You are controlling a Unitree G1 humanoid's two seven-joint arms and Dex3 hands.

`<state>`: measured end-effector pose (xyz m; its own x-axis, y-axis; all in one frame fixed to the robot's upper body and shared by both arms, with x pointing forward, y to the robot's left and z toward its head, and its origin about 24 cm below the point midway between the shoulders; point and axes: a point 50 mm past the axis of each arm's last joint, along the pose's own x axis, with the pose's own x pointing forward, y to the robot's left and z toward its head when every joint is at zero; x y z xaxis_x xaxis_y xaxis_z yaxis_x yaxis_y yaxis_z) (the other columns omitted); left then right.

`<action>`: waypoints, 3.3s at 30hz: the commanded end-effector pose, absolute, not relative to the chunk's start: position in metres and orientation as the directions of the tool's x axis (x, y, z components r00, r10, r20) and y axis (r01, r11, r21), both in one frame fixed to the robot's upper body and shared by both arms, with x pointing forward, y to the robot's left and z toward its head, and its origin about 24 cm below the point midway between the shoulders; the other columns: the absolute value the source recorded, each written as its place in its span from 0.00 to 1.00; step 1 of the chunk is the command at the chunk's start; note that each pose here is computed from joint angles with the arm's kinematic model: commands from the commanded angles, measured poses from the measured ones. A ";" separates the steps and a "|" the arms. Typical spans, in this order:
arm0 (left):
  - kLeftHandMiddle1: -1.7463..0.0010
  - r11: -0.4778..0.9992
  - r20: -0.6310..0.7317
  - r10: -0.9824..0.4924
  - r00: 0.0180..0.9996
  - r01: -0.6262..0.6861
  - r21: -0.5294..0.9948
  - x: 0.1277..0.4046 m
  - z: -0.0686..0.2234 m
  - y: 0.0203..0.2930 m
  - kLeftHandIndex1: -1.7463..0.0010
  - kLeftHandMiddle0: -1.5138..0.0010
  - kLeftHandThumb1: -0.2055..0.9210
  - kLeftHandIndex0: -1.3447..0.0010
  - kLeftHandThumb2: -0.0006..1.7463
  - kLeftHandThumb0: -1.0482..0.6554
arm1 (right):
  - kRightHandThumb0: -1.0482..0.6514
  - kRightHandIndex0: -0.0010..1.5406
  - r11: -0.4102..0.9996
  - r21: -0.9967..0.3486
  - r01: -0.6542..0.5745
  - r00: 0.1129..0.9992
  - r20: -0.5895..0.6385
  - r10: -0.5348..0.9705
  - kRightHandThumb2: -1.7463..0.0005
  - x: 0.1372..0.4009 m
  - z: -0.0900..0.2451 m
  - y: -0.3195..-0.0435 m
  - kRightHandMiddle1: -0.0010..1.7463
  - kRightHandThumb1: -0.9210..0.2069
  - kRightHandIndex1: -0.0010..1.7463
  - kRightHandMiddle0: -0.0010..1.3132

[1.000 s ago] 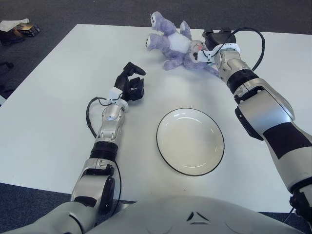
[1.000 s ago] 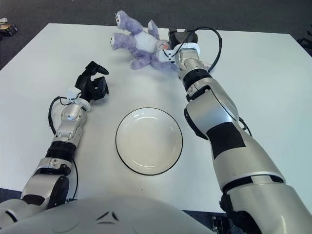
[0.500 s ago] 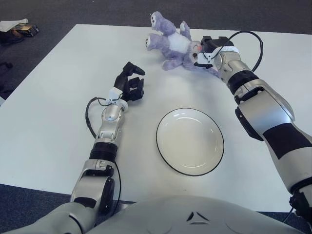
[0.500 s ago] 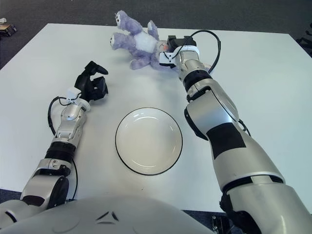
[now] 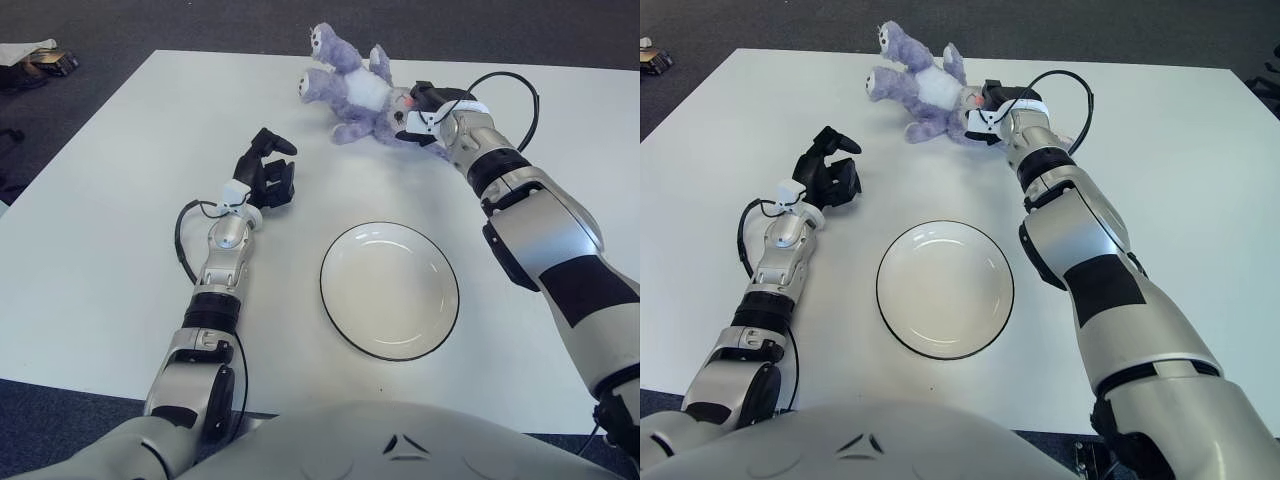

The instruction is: Put the doll into the plate.

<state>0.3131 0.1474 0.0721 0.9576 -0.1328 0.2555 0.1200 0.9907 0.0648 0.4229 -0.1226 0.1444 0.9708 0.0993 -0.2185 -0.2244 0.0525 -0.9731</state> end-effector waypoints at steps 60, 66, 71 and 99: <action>0.00 0.997 0.210 -0.075 0.975 0.067 0.048 0.301 0.056 0.144 0.00 0.32 0.71 0.71 0.55 0.38 | 0.41 0.15 0.086 -0.996 -0.037 0.947 -0.007 0.322 0.71 0.395 0.109 -0.171 1.00 0.00 0.90 0.15; 0.00 0.997 0.201 -0.071 0.977 0.061 0.052 0.301 0.055 0.145 0.00 0.32 0.70 0.70 0.56 0.38 | 0.41 0.16 0.115 -0.993 -0.041 0.933 0.003 0.360 0.71 0.387 0.107 -0.180 1.00 0.00 0.91 0.16; 0.00 0.996 0.200 -0.075 0.977 0.064 0.060 0.302 0.056 0.145 0.00 0.32 0.70 0.70 0.56 0.38 | 0.41 0.16 0.091 -0.995 -0.033 0.921 0.005 0.390 0.70 0.382 0.108 -0.186 1.00 0.01 0.88 0.16; 0.00 0.995 0.194 -0.086 0.977 0.076 0.061 0.305 0.056 0.145 0.00 0.32 0.71 0.71 0.55 0.38 | 0.41 0.18 0.071 -0.997 0.003 0.909 0.033 0.415 0.71 0.361 0.123 -0.210 1.00 0.00 0.76 0.15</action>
